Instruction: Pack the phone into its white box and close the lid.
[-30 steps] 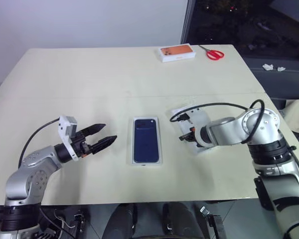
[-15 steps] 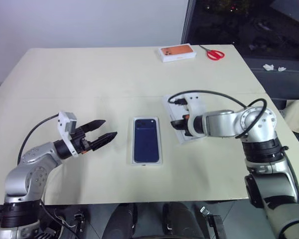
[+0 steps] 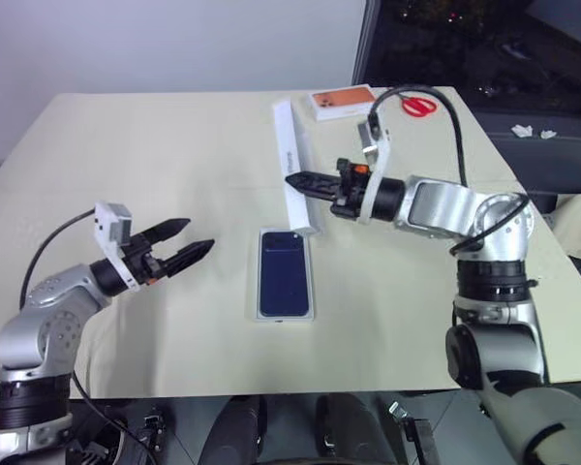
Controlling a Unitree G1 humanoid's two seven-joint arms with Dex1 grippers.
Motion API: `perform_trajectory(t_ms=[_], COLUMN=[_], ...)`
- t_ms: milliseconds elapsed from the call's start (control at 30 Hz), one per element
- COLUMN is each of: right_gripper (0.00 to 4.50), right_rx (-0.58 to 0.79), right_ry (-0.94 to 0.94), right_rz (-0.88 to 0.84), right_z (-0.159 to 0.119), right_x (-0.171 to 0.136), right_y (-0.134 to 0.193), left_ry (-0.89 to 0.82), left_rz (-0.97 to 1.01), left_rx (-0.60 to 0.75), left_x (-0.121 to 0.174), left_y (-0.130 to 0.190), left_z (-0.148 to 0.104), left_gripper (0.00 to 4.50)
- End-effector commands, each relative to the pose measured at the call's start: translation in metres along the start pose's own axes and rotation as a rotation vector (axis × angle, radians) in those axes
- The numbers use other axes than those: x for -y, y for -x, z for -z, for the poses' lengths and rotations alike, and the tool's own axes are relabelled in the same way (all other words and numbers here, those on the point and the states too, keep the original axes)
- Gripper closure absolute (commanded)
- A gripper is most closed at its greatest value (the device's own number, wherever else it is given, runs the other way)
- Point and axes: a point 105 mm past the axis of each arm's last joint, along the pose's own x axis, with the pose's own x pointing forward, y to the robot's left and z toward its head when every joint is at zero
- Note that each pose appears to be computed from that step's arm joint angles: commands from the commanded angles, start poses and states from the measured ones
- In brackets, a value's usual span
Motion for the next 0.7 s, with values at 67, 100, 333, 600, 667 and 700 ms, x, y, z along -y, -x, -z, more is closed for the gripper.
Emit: perform_trajectory(t_ms=[67, 100, 333, 600, 667, 700], right_gripper=[4.45, 4.45, 4.45, 4.45, 4.45, 4.45], right_rx=[0.087, 0.069, -0.005, -0.090, -0.111, -0.107], right_ry=[-0.160, -0.175, -0.231, -0.249, -0.259, -0.266], right_rz=[-0.271, -0.284, -0.286, -0.234, -0.231, -0.220], right_z=[-0.004, 0.003, 0.037, 0.081, 0.088, 0.089], right_x=[-0.036, -0.037, -0.030, -0.003, 0.004, 0.010], right_y=[-0.015, -0.019, -0.038, -0.056, -0.058, -0.060], left_ry=[-0.028, -0.027, -0.027, -0.027, -0.029, -0.027], left_rz=[-0.012, -0.017, -0.023, -0.033, -0.042, -0.046], left_rx=[0.054, 0.056, 0.051, 0.059, 0.058, 0.058], left_x=[-0.003, -0.004, -0.002, -0.003, -0.004, -0.006], left_y=[0.006, 0.007, 0.010, 0.012, 0.015, 0.017], left_z=[-0.020, -0.021, -0.023, -0.024, -0.025, -0.026], left_gripper=[0.00, 0.00, 0.00, 0.00, 0.00, 0.00])
